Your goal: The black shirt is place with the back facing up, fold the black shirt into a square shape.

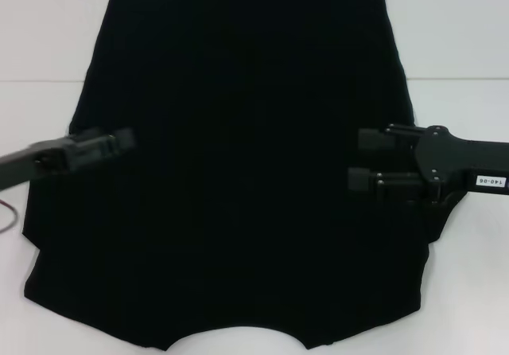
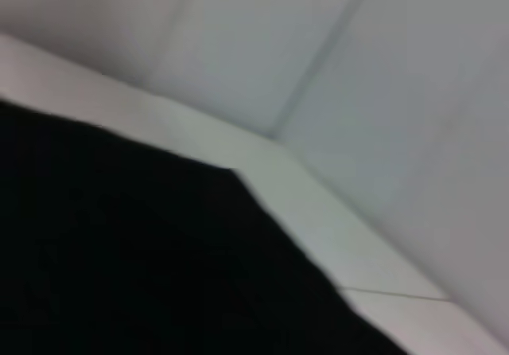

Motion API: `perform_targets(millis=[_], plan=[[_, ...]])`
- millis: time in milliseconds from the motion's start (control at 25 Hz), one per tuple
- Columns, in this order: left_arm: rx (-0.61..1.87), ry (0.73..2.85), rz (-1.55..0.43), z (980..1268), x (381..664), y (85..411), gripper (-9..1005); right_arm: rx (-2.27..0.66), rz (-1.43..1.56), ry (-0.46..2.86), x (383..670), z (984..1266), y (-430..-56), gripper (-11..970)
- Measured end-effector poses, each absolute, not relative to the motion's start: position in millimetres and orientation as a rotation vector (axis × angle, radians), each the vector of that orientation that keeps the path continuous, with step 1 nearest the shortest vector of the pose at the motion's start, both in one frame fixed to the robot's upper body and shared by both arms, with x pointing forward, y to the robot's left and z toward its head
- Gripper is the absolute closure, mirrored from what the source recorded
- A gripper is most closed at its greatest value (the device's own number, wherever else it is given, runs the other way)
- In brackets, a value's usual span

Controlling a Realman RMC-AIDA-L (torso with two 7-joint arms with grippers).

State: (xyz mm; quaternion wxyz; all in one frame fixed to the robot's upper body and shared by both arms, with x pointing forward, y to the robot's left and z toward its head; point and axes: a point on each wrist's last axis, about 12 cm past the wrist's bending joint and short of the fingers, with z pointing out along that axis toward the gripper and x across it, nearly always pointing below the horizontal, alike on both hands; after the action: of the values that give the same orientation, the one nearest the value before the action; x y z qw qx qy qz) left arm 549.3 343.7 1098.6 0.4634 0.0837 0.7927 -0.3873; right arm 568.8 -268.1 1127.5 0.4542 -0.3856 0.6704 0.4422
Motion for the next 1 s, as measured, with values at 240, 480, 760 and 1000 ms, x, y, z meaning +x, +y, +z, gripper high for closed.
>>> perform_targets(millis=[240,480,760,1000], plan=[[0.007,2.094,-0.774,1103.9,555.9,378.8,90,-0.937,1.085,1.648,570.8,1126.4,-263.0,94],[-0.067,2.243,-0.634,1104.0,557.5,393.1,96,-0.932,1.080,1.641,572.6,1127.5,-261.9,94],[-0.112,2.376,-0.535,1101.9,557.6,399.3,103,-0.949,1.088,1.625,573.1,1129.7,-259.3,94],[-0.117,2.405,-0.536,1099.4,557.2,397.0,110,-1.047,1.155,1.585,567.9,1133.0,-248.6,94]])
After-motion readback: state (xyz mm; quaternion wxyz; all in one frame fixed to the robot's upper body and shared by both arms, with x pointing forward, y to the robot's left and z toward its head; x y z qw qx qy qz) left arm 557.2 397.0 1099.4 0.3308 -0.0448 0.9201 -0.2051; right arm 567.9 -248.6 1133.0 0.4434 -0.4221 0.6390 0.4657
